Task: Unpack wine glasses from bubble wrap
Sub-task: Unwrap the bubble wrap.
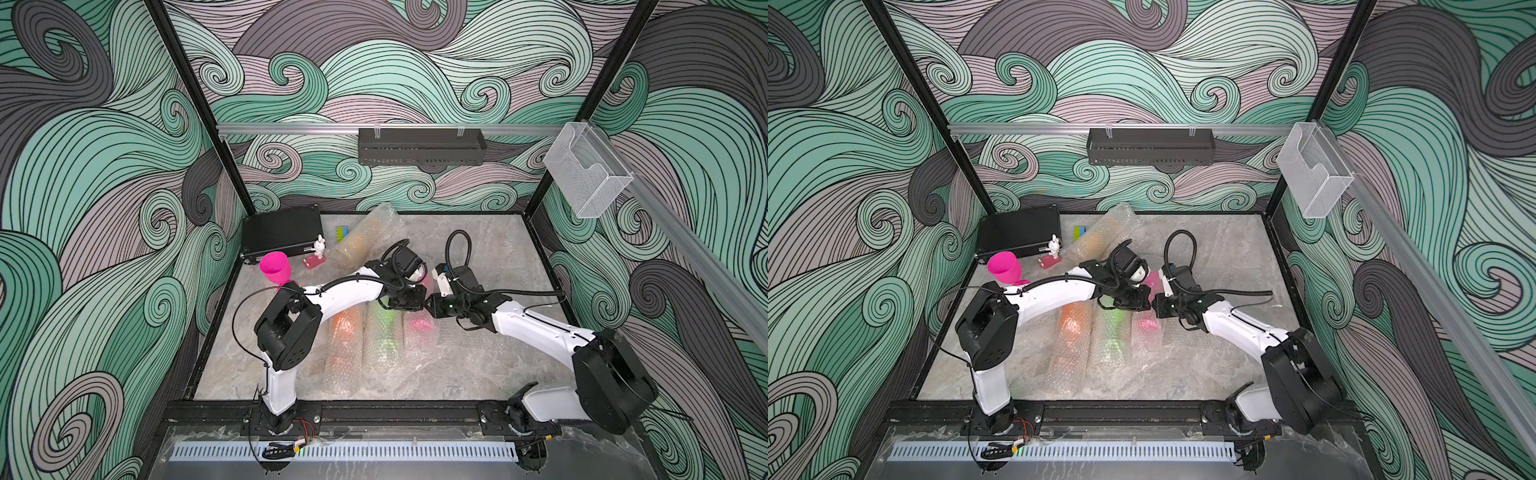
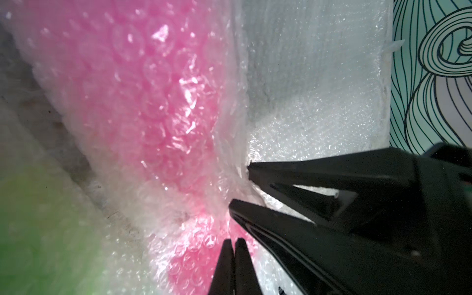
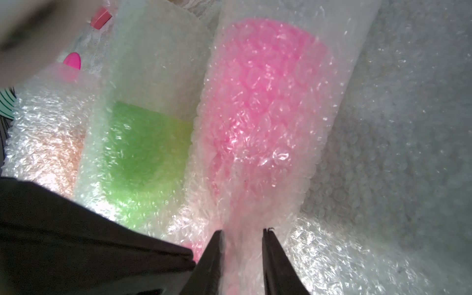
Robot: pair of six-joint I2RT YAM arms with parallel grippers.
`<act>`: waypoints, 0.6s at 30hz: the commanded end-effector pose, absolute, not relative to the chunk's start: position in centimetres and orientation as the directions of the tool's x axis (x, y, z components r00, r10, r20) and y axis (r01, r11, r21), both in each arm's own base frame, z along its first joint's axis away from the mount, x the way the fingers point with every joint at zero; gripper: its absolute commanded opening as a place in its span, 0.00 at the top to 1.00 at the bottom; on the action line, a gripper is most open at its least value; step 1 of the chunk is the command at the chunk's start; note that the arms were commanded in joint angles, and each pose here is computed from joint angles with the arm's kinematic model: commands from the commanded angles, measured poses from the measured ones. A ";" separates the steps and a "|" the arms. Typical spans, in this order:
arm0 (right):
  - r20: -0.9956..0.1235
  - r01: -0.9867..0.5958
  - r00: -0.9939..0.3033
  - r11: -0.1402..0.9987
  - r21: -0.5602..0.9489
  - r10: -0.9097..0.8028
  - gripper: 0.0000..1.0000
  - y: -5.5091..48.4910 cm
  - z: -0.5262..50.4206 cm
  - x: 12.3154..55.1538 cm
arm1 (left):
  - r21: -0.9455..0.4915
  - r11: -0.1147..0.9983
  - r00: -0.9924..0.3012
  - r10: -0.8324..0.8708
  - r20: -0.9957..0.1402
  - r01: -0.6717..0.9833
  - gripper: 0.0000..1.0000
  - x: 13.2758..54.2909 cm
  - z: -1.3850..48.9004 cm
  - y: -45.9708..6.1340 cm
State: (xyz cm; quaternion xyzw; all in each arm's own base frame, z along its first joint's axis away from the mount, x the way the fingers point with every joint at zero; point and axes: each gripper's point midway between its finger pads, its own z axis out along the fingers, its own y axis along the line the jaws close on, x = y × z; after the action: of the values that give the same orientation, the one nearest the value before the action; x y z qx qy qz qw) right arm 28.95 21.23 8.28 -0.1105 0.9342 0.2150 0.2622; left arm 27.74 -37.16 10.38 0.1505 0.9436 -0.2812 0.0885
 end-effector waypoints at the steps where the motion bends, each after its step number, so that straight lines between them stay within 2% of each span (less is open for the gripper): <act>1: -0.548 -0.315 -0.829 0.900 0.301 -0.107 0.77 20.6 8.4 29.2 | -0.485 0.792 -0.922 0.249 -0.297 0.370 1.00 27.7 12.1 -36.7; 5: -0.551 -0.320 -0.828 0.895 0.310 -0.105 0.88 20.7 8.5 28.9 | -0.465 0.806 -0.922 0.246 -0.298 0.365 1.00 27.8 12.2 -35.9; 8: -0.550 -0.329 -0.828 0.886 0.328 -0.104 0.90 20.8 8.5 28.6 | -0.449 0.818 -0.924 0.248 -0.290 0.361 1.00 28.0 11.9 -35.3; 12: -0.554 -0.338 -0.827 0.872 0.355 -0.095 0.90 21.0 8.4 28.2 | -0.433 0.831 -0.930 0.251 -0.268 0.349 0.74 28.0 10.6 -34.5; 15: -0.545 -0.337 -0.834 0.860 0.382 -0.085 0.90 21.2 8.3 28.0 | -0.413 0.851 -0.941 0.245 -0.233 0.324 0.66 28.1 9.3 -33.6; 18: -0.538 -0.338 -0.839 0.847 0.410 -0.074 0.90 21.4 8.2 27.9 | -0.417 0.855 -0.949 0.246 -0.198 0.308 0.64 28.0 8.2 -33.4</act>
State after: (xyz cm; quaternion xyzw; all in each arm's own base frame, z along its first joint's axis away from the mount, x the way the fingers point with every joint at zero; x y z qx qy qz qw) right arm 28.16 20.93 7.81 -0.1114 0.9313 0.2284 0.2609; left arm 28.07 -34.34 9.46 0.1482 0.9545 -0.2441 0.0859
